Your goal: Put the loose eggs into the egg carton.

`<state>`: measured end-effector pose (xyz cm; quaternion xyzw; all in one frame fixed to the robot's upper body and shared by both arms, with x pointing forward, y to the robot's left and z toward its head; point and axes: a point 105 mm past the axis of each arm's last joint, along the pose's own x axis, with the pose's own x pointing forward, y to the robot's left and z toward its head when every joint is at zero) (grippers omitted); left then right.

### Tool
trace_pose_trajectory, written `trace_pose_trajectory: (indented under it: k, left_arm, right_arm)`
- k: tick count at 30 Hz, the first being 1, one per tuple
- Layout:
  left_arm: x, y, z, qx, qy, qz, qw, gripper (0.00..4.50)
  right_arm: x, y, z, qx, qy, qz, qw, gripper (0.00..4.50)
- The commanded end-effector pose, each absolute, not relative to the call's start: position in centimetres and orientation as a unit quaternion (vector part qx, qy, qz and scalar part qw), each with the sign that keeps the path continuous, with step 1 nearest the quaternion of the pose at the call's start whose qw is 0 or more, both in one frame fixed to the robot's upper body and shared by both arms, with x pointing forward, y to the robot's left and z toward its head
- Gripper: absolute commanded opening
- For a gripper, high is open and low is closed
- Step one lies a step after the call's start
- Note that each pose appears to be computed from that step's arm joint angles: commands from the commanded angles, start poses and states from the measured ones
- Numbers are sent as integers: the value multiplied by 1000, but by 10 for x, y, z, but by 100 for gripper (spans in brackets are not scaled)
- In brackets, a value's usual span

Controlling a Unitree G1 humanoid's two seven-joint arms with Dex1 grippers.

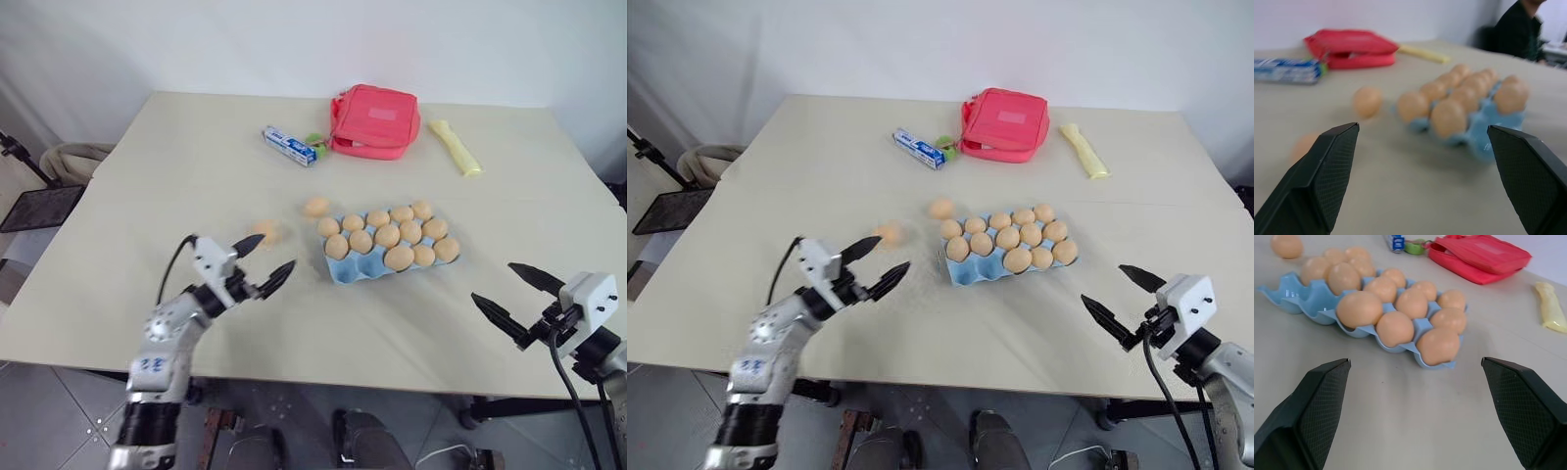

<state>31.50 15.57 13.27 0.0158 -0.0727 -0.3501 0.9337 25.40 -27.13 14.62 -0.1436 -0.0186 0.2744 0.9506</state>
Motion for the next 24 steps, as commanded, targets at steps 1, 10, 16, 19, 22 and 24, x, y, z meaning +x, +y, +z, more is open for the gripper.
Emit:
trace_pose_trajectory:
  k: [1,10,16,19,22,24]
  left_arm:
    - [318,193,138,22,-86,-291,952,446]
    - [304,215,130,-1,-44,-233,972,446]
    - [303,209,134,-9,-27,-236,971,446]
    - [307,201,140,-8,-41,-249,968,446]
    - [315,191,147,4,-59,-263,963,446]
    - [326,184,151,5,-70,-266,961,446]
  right_arm:
    - [256,-275,159,-156,-35,284,946,450]
    - [257,-276,159,-158,-29,289,944,450]
    - [262,-273,159,-158,-27,294,942,450]
    - [264,-272,161,-159,-29,294,942,450]
    - [264,-272,161,-159,-28,294,942,450]
    - [264,-270,160,-157,-26,294,942,450]
